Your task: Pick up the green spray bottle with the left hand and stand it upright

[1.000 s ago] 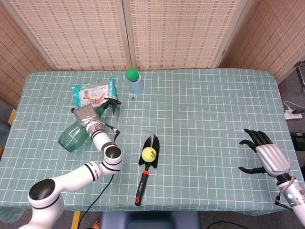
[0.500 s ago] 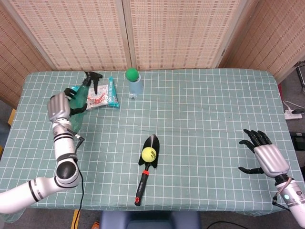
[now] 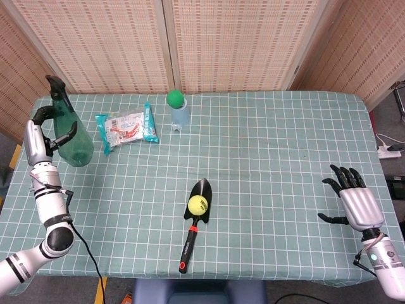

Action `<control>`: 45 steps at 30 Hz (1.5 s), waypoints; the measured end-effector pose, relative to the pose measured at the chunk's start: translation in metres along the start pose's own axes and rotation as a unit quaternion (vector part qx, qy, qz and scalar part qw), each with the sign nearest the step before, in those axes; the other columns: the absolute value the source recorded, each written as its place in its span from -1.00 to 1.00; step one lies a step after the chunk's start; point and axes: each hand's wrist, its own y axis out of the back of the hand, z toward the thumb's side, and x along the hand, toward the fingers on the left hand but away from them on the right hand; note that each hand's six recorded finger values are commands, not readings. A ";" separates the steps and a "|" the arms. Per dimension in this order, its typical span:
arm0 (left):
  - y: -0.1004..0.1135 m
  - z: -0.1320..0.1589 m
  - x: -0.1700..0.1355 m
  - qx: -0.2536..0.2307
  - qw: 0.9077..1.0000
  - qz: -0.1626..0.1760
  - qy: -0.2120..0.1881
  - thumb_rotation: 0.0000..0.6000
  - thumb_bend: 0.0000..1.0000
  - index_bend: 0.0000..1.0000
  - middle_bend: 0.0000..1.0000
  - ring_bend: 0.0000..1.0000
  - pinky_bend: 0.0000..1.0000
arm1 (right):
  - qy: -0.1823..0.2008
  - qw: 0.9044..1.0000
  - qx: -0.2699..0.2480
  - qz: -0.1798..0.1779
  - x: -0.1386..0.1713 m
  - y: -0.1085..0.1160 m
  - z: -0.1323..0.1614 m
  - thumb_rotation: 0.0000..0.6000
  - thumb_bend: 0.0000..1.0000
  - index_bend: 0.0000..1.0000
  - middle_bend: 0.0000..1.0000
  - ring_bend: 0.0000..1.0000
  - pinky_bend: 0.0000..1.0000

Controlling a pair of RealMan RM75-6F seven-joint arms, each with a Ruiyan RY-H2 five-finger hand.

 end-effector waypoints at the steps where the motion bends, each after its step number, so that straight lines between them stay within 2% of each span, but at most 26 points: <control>1: 0.000 -0.008 0.000 -0.004 1.000 0.005 0.000 1.00 -0.27 0.08 -0.06 -0.48 -0.75 | -0.002 1.000 0.000 0.000 0.000 0.000 0.000 1.00 -1.00 -0.50 -1.00 -1.00 -0.90; 6: -0.002 -0.042 -0.007 -0.029 0.999 0.033 -0.003 1.00 -0.24 0.03 -0.11 -0.52 -0.82 | -0.012 1.000 0.000 0.005 -0.003 -0.003 -0.001 1.00 -1.00 -0.50 -1.00 -1.00 -0.90; 15: -0.010 -0.060 -0.029 -0.074 0.994 0.072 -0.018 1.00 -0.25 -0.01 -0.16 -0.56 -0.87 | -0.020 1.000 -0.004 0.020 -0.003 -0.005 -0.004 1.00 -1.00 -0.49 -1.00 -1.00 -0.89; 33: -0.031 -0.105 -0.048 -0.136 0.988 0.071 -0.007 1.00 -0.34 -0.03 -0.20 -0.65 -0.92 | -0.026 0.999 -0.014 0.033 0.000 -0.009 -0.009 1.00 -1.00 -0.49 -1.00 -1.00 -0.87; 45: -0.046 -0.129 -0.053 -0.138 0.989 0.055 0.021 1.00 -0.36 -0.03 -0.20 -0.65 -0.92 | -0.035 0.999 -0.022 0.027 0.006 -0.008 -0.015 1.00 -1.00 -0.49 -1.00 -1.00 -0.86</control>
